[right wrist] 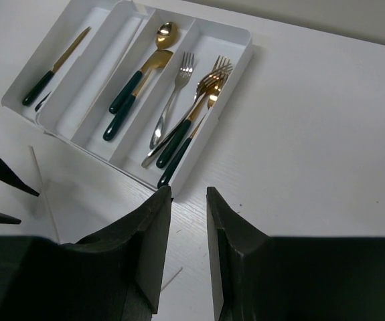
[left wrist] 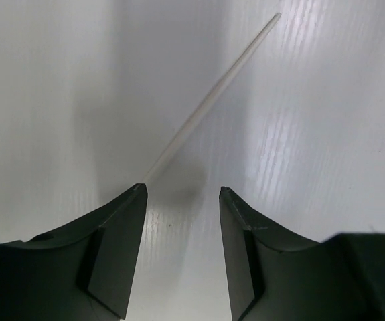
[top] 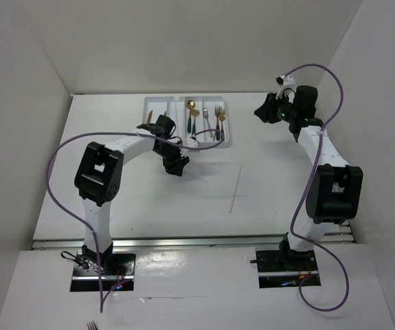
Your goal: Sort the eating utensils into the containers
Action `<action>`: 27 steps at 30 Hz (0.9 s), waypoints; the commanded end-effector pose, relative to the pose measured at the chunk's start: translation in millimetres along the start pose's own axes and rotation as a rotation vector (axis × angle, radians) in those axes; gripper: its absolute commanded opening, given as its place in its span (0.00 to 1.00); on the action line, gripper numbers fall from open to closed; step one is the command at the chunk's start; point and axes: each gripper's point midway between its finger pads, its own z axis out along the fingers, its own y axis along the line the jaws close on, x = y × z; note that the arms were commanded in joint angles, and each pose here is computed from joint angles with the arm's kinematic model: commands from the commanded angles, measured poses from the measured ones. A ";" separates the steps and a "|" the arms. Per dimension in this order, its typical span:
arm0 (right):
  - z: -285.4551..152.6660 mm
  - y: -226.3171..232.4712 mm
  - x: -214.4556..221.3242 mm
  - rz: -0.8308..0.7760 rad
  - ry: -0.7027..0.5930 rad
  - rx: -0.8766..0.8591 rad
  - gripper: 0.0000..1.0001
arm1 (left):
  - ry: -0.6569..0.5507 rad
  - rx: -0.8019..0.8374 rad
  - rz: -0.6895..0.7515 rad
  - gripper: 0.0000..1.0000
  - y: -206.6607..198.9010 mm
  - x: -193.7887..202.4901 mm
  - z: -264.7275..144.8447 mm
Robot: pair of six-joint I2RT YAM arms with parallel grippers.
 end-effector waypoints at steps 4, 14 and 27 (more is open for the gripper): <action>-6.1 5.4 -22.0 -0.032 -0.048 -0.024 0.35 | 0.008 -0.171 0.128 0.67 26.6 -3.1 -11.1; -7.5 6.5 -16.4 -0.026 -0.039 -0.025 0.35 | -0.012 -0.183 0.167 0.72 61.8 -0.4 -31.9; -4.1 -4.6 -18.4 -0.019 -0.036 0.002 0.35 | -0.009 0.025 0.198 0.69 32.4 19.9 -19.5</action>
